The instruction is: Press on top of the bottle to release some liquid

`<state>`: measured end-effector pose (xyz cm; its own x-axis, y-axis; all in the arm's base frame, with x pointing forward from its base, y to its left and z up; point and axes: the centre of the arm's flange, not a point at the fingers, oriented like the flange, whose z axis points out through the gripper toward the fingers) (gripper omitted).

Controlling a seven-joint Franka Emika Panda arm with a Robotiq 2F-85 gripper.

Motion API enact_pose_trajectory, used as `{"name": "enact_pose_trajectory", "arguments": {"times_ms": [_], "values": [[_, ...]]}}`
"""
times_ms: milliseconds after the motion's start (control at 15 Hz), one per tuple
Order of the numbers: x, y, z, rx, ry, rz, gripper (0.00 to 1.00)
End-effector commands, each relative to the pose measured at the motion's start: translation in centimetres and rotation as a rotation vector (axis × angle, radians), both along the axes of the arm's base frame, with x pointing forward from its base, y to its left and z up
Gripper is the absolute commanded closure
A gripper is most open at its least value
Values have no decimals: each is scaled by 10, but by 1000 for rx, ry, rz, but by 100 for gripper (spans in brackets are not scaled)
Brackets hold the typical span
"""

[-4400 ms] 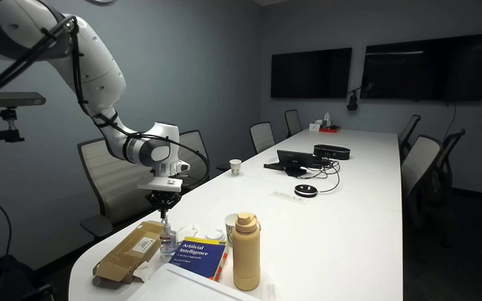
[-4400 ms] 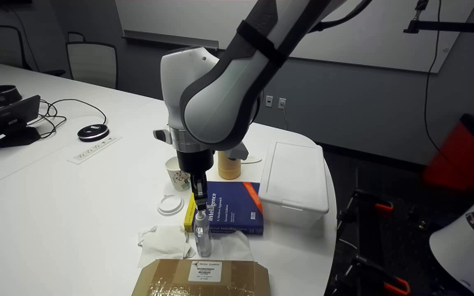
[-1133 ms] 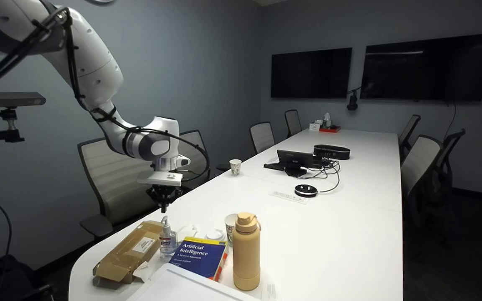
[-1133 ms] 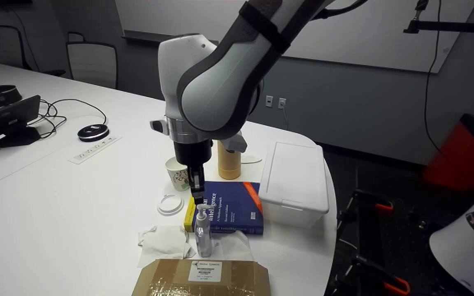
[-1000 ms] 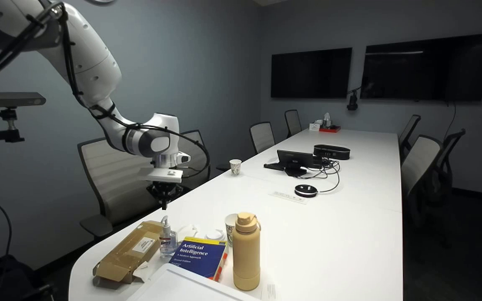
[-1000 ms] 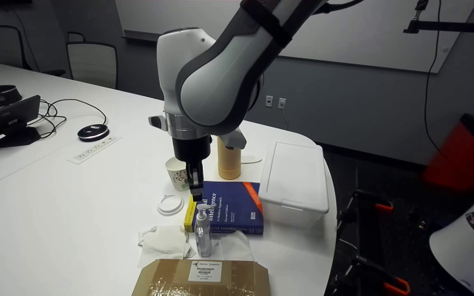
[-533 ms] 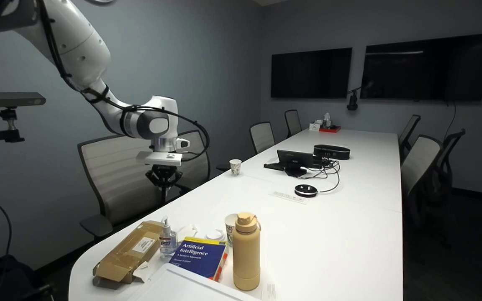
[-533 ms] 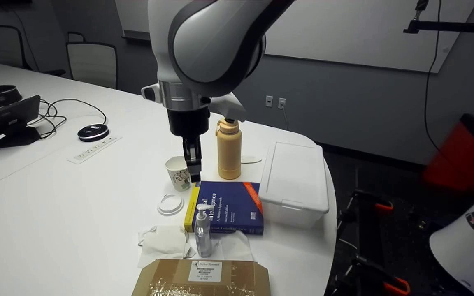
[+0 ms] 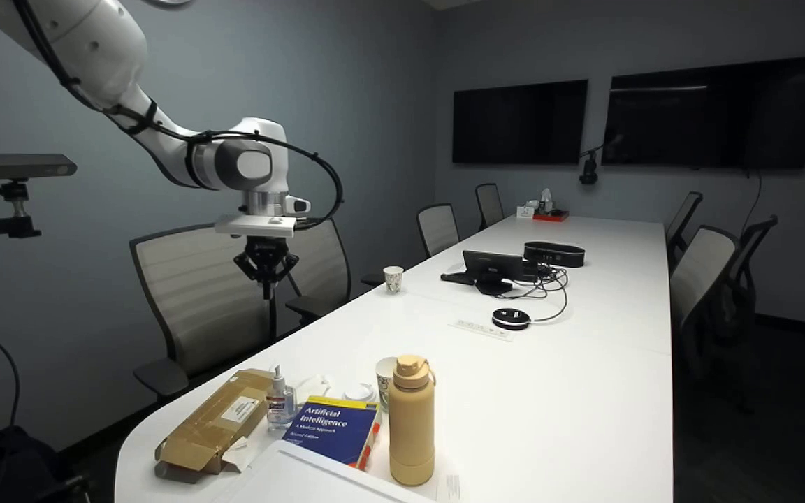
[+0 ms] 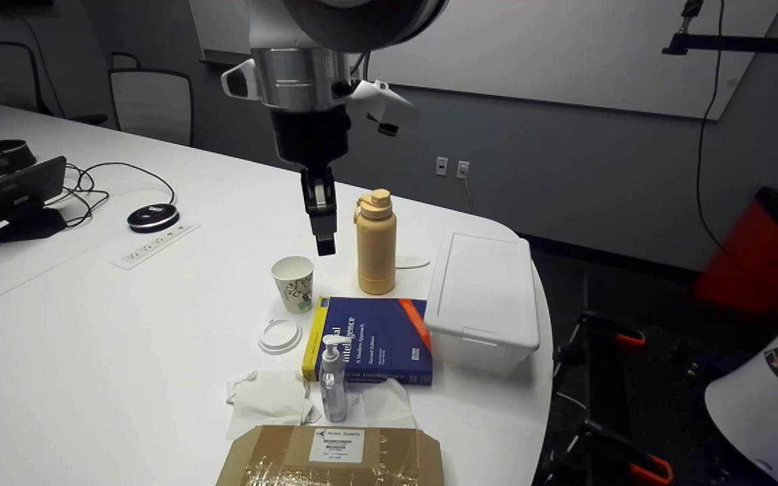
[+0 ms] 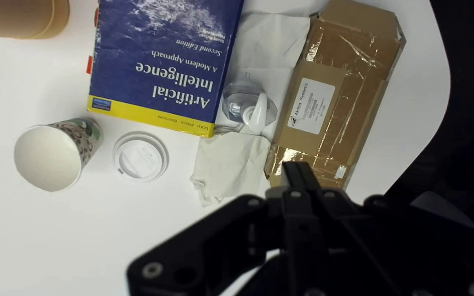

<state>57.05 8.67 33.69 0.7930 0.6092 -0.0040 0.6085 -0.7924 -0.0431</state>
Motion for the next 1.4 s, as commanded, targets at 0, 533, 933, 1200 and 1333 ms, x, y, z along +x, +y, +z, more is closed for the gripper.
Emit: {"name": "enact_pose_trajectory", "arguments": {"times_ms": [0,533,933,1200,1333], "values": [[-10,0,25,-16,9,-26,100],[-10,-3,25,-16,52,-68,36],[-12,0,24,-22,70,-59,0],[-12,3,22,-29,83,-50,0],[-13,3,21,-29,88,-49,0]]}}
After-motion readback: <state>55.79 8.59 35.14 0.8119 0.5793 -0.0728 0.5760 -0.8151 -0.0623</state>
